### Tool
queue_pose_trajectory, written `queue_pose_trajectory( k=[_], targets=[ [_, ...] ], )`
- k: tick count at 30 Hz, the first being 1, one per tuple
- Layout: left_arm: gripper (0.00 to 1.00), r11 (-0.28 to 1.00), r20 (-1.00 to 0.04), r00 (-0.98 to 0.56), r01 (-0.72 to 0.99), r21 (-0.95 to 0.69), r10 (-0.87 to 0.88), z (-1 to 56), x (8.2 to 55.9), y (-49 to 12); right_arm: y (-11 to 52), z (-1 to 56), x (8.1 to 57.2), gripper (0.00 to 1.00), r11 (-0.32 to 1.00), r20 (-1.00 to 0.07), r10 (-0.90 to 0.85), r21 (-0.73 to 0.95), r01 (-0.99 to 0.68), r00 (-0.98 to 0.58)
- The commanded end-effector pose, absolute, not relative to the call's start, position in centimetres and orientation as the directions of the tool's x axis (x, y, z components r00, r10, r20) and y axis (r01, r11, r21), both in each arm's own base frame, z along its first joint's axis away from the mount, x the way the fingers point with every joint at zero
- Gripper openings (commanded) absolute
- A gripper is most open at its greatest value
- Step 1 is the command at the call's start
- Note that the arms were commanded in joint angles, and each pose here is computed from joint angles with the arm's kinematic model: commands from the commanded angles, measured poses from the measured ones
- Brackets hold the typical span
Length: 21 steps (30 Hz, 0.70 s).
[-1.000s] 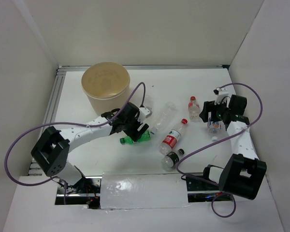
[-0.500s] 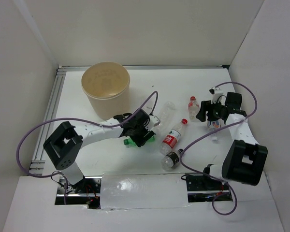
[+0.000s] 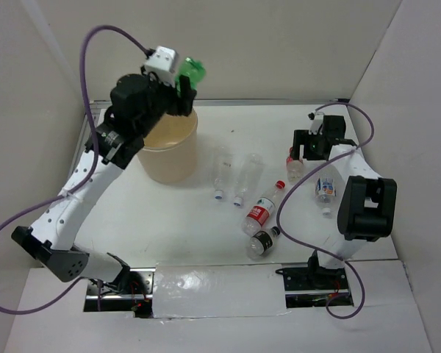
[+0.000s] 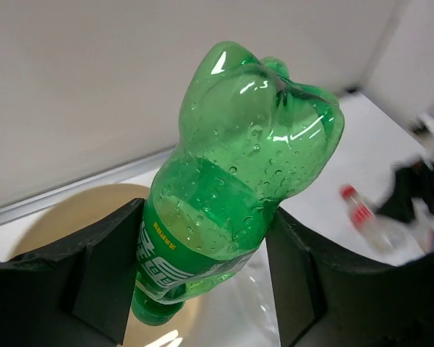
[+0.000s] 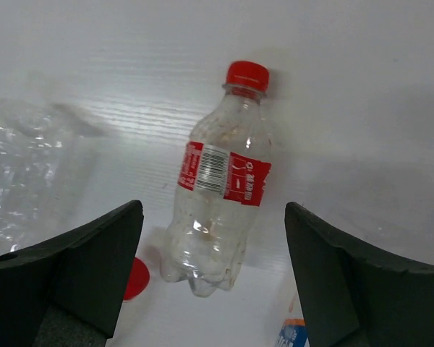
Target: Put the plastic bottles in the bin
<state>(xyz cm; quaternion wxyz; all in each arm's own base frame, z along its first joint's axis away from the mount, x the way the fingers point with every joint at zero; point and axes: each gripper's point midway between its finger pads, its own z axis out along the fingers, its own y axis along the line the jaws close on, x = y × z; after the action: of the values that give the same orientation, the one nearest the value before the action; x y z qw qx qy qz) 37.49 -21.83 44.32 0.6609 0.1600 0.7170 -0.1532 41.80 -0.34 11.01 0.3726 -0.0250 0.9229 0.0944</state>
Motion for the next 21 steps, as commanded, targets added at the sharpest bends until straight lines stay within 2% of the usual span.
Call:
queue_pose_trajectory(
  k=[1,6,8,9,13,19,21],
  targets=[
    [0.16,0.965,-0.99,-0.142,0.259,-0.024,0.014,41.6,42.6,-18.1,-1.6,10.8,43.1,0.86,0.992,-0.692,0.071,0.126,-0.023,-0.718],
    [0.19,0.991,-0.97,-0.24,0.134,-0.005,0.027,36.5,47.8,-14.6,-1.8,10.2,43.4,0.87,0.992,-0.68,0.083,0.128,-0.006,-0.728],
    [0.28,0.994,-0.965,-0.262,0.107,-0.024,0.005,35.5,48.2,-13.8,-1.8,9.8,43.3,0.92,0.992,-0.672,0.084,0.129,-0.005,-0.735],
    [0.5,0.995,-0.962,-0.272,0.091,-0.034,-0.008,35.1,48.6,-13.3,-1.8,9.8,43.3,0.93,0.992,-0.672,0.084,0.129,-0.005,-0.735],
    [0.99,0.992,-0.961,-0.277,0.117,-0.056,-0.021,35.0,48.4,-13.6,-2.0,8.2,43.6,0.94,0.993,-0.643,0.078,0.121,-0.001,-0.762],
    [1.0,0.98,-0.983,-0.18,0.199,-0.005,0.032,39.9,44.9,-16.1,-1.8,5.3,43.8,0.94,0.995,-0.592,0.066,0.096,0.011,-0.804],
    [1.0,0.973,-0.986,-0.16,0.23,0.0,0.038,40.6,42.7,-16.6,-1.4,4.4,43.7,0.9,0.996,-0.575,0.05,0.092,-0.003,-0.817]
  ],
)
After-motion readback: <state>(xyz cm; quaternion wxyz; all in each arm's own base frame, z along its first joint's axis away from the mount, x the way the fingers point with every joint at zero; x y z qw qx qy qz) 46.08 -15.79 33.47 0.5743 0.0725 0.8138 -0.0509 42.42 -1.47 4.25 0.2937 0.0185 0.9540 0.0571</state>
